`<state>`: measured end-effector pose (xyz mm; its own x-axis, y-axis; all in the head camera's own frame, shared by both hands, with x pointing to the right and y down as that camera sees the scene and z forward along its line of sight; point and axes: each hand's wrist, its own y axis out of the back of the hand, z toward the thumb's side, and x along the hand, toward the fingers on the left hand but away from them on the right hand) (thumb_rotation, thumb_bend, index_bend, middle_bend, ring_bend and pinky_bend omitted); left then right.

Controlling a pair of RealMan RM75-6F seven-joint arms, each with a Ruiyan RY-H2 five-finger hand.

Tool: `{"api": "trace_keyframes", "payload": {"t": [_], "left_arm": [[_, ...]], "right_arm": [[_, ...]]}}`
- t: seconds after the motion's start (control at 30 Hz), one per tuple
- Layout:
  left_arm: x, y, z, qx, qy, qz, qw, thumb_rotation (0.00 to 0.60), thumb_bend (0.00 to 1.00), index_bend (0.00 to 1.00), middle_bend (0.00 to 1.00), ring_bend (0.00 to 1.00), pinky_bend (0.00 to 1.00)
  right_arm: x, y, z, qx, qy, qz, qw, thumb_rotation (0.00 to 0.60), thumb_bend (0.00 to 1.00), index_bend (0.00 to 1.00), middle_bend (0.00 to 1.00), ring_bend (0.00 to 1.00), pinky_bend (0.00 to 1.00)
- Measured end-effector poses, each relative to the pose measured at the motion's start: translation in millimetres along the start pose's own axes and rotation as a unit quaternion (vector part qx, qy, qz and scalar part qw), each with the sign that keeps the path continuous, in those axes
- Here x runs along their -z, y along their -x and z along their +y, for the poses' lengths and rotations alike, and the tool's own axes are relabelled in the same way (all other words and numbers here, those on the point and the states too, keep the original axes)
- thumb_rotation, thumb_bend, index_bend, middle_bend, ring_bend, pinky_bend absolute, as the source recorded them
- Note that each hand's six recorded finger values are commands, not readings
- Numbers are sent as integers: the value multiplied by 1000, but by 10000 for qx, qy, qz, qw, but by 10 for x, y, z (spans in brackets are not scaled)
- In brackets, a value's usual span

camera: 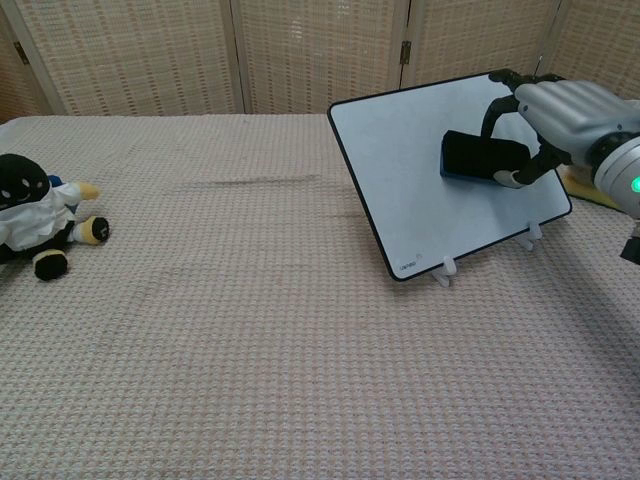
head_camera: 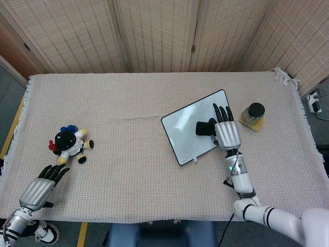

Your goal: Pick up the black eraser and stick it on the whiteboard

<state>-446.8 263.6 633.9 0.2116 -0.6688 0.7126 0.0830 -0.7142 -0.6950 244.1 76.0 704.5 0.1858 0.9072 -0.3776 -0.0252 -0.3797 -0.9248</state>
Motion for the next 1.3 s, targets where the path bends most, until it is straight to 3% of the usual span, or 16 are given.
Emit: {"api": "trace_keyframes", "payload": {"t": [0.27,0.53,0.7,0.9,1.13,1.3], "left_arm": [[37,-29,6,-3,50,66,10000,600,210,39,36,26,0],[36,-8,22,-46,59,51,10000,600,210,40,37,26,0],[39,13,35,-94,22,58,9999,600,209,40,37,26,0],[19,74,75,-257,-66,92,9996,600,210,27,37,25,0],[-27,198,192,-639,-80,189,9977,600,210,11,36,25,0],[-104,333,267,-989,-189,277,9945,600,210,8,37,25,0]], "right_arm": [[-60,54,3,167,-6,110,9998,600,324,88,0,3,0],[-56,-28,97,273,11,187,9995,600,324,11,0,0,0],[22,-259,232,286,165,225,9992,600,324,0,0,0,0],[317,-862,452,84,444,54,9990,600,323,0,0,0,0],[1016,-1937,588,-694,210,-637,9953,600,324,0,0,0,0],[1271,-2539,636,-700,112,-1017,9923,600,324,0,0,0,0]]}}
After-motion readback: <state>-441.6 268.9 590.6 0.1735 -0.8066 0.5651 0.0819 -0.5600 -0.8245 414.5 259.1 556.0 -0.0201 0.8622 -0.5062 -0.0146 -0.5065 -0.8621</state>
